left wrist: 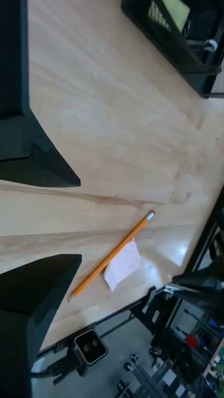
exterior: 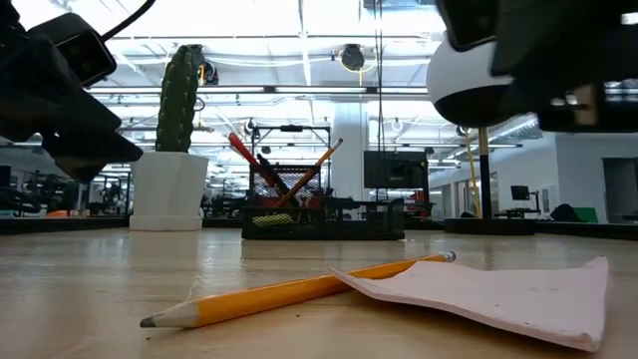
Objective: Pick and place office supplies into organizer
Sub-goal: Put the pink sticky notes into the right of the desk organizer
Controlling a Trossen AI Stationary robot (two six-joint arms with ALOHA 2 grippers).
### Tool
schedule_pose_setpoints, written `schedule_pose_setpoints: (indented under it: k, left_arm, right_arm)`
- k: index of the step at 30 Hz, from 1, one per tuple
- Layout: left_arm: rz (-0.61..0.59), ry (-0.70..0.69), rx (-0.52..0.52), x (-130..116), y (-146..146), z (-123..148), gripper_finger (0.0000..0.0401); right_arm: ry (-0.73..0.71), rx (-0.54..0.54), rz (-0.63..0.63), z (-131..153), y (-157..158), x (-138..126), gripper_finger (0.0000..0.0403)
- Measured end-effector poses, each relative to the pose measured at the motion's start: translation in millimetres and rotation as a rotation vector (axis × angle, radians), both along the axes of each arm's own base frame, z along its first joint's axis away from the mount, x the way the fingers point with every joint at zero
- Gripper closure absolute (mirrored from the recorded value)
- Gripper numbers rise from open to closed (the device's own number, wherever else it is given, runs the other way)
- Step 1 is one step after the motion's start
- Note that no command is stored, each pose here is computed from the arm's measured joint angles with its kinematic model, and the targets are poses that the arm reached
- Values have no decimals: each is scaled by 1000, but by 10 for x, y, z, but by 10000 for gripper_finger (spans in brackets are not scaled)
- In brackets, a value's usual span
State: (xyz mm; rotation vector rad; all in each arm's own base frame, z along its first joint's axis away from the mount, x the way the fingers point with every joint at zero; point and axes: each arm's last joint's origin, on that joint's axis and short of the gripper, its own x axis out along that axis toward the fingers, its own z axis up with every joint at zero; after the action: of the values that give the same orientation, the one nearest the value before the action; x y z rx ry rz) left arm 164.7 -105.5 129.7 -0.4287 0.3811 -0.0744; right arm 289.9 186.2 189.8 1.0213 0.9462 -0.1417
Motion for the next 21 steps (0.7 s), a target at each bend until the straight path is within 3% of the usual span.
schedule_pose_setpoints:
  k: [5,11,17,21]
  left_arm:
    - [-12,-2,11,-8,-12,0,213]
    - [-13,-2,12,-9,-14,0,213]
    - [-12,-2,12,-8,-13,0,213]
    - [-11,-2,7,-8,-13,1,213]
  right_arm:
    - [27,18,-125,-86,149,-165,318]
    - [124,88,-204,-377,262,-343,293]
    - [51,173,-206,-598,303,-277,259]
    - [90,173,-225,-721,298,-267,244]
